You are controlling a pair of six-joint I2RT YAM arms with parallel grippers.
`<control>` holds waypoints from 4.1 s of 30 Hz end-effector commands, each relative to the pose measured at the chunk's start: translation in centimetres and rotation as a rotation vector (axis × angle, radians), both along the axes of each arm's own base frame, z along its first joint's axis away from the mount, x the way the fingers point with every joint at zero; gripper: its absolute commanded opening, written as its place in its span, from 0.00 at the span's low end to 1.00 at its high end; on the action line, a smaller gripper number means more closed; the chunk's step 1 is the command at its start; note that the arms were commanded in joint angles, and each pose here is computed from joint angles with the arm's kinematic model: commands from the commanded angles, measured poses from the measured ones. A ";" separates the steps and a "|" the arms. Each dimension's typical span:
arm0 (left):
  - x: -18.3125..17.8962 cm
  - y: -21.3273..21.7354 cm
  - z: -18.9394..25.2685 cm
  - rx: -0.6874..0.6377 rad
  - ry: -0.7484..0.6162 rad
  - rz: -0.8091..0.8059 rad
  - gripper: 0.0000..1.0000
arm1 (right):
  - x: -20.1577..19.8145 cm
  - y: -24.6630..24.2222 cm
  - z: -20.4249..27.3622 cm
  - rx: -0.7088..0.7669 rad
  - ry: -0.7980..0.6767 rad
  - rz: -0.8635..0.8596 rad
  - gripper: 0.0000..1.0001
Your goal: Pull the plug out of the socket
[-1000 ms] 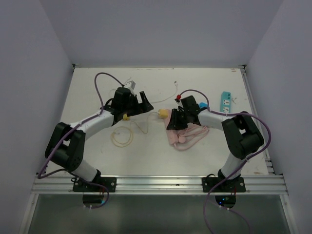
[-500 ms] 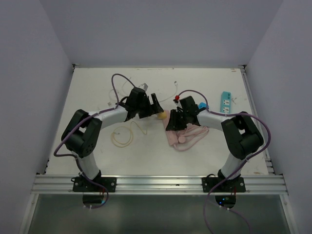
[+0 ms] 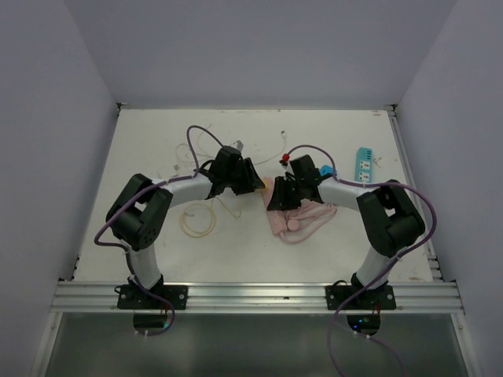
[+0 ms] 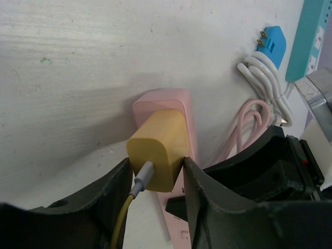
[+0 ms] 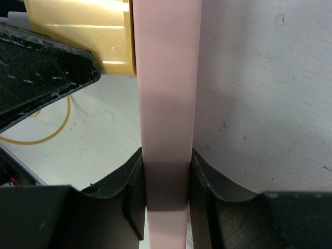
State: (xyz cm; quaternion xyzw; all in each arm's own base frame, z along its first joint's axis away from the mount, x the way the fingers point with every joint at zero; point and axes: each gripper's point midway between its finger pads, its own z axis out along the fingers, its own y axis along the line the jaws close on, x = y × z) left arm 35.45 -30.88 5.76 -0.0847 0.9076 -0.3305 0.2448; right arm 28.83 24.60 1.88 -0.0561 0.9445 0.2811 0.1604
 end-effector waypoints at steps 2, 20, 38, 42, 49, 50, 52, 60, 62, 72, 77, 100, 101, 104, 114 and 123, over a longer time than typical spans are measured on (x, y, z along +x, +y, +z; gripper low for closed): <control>1.0 -0.3 0.7 -0.042 -0.034 0.048 0.43 | -6.0 -4.0 -5.6 -0.204 0.200 0.036 0.00; -0.3 0.0 0.7 -0.080 -0.009 0.060 0.02 | -3.4 -0.6 -2.2 -0.008 0.064 0.014 0.49; -0.9 0.0 0.9 -0.101 -0.002 0.047 0.00 | 0.7 0.2 -2.7 -0.028 0.005 -0.080 0.57; -1.2 0.0 1.4 -0.112 -0.007 0.039 0.00 | 0.9 0.0 -2.5 -0.031 -0.003 -0.088 0.69; -1.5 0.1 1.5 -0.120 -0.005 0.031 0.00 | 1.0 -0.3 -2.6 -0.051 -0.015 -0.091 0.65; -1.5 0.0 1.6 -0.124 -0.009 0.030 0.00 | 1.1 -0.3 -2.6 -0.049 -0.015 -0.092 0.63; -1.6 0.0 1.7 -0.129 -0.010 0.025 0.00 | 1.2 -0.1 -2.6 -0.044 -0.015 -0.093 0.48; -1.5 -0.1 2.7 -0.150 -0.026 0.029 0.00 | 1.0 -0.7 -3.8 -0.076 0.000 -0.106 0.00; -1.5 0.0 3.2 -0.158 -0.035 0.034 0.00 | 0.7 -1.1 -4.4 -0.094 0.016 -0.116 0.00; 0.1 2.4 6.3 -0.184 -0.095 0.093 0.00 | -1.5 -5.7 -7.7 -0.302 0.121 -0.187 0.00; 0.8 3.5 7.2 -0.187 -0.110 0.120 0.00 | -1.5 -6.8 -8.0 -0.368 0.140 -0.212 0.00; 2.3 8.6 7.3 -0.076 -0.160 0.155 0.00 | -1.6 -8.4 -7.5 -0.372 0.142 -0.266 0.00; 2.4 8.7 6.7 -0.060 -0.153 0.150 0.00 | -1.8 -8.3 -7.5 -0.365 0.142 -0.259 0.00; 2.4 8.9 5.2 -0.027 -0.136 0.117 0.01 | -1.6 -7.7 -6.7 -0.326 0.122 -0.241 0.00; 1.7 6.9 1.6 -0.056 -0.080 0.033 0.10 | -2.1 -6.7 -5.9 -0.257 0.117 -0.202 0.00; 0.7 7.1 -0.5 -0.035 -0.033 0.024 0.32 | -2.4 -6.1 -5.8 -0.221 0.128 -0.182 0.00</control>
